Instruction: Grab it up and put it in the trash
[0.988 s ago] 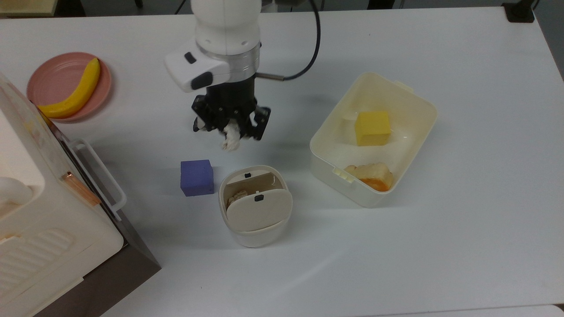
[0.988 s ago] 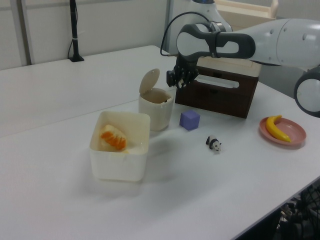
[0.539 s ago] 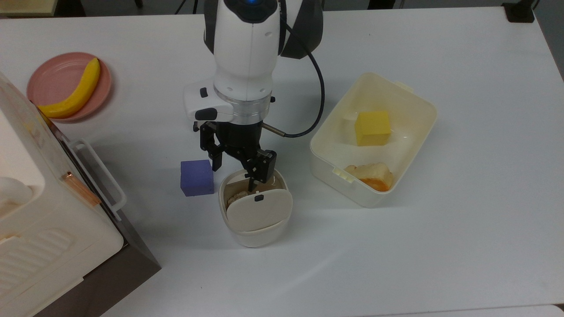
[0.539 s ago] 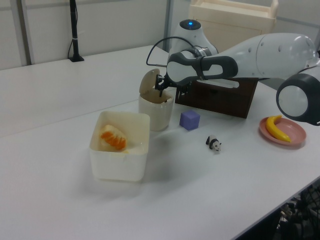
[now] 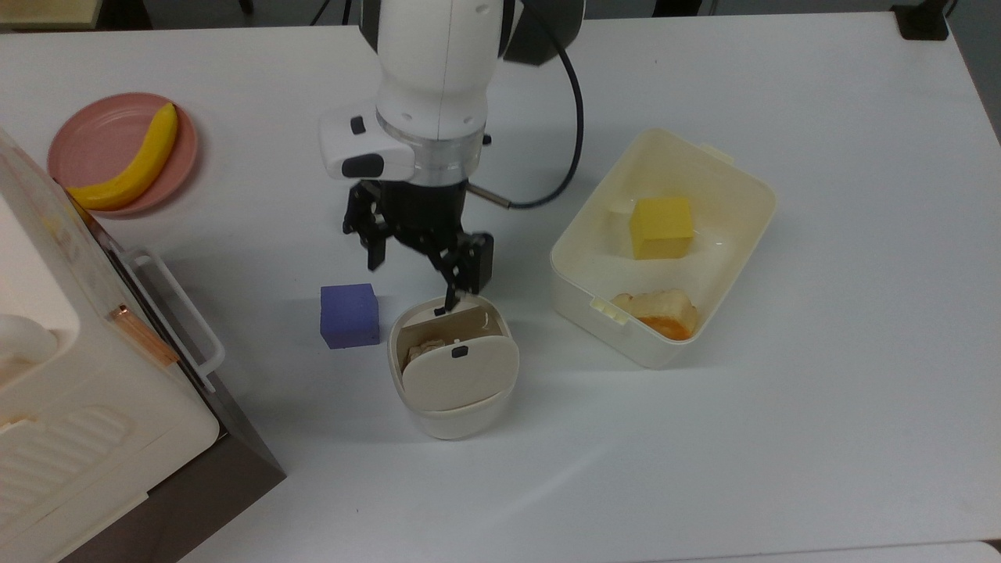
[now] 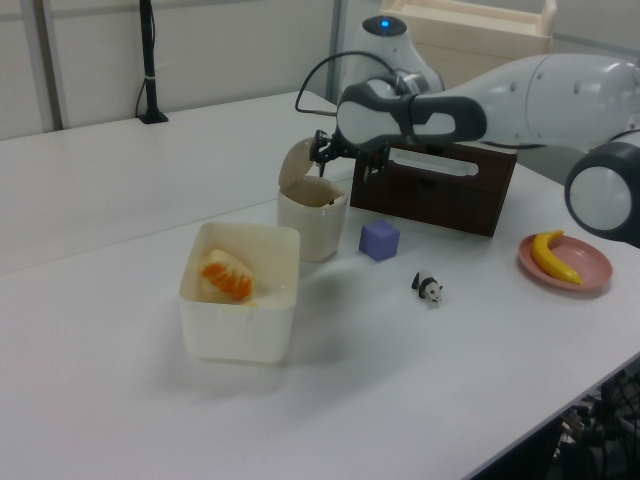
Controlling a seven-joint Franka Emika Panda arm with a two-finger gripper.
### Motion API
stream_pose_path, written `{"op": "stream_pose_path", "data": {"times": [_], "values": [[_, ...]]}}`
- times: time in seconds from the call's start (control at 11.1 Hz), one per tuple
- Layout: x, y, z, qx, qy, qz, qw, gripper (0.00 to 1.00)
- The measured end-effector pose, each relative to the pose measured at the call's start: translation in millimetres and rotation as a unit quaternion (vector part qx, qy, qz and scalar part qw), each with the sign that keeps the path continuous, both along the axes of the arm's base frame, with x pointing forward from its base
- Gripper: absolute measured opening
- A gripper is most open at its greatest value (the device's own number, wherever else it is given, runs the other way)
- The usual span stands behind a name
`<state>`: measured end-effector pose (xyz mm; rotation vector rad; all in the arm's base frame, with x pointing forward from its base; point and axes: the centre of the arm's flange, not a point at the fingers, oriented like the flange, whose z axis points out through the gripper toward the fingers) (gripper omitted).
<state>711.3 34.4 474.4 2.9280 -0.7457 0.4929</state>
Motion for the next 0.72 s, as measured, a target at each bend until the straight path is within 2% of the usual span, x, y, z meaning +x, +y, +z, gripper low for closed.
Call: {"op": "stream_pose_path", "data": {"times": [0.18, 0.36, 0.54, 0.72], "values": [[-26, -5, 17, -0.013, 0.088, 0.071, 0.9935, 1.00], [-52, -17, 36, -0.016, 0.154, 0.139, 0.9781, 1.00], [-78, -45, 54, 0.013, 0.184, 0.187, 0.9650, 1.00], [-95, -65, 61, 0.041, 0.195, 0.191, 0.9613, 1.00]]}}
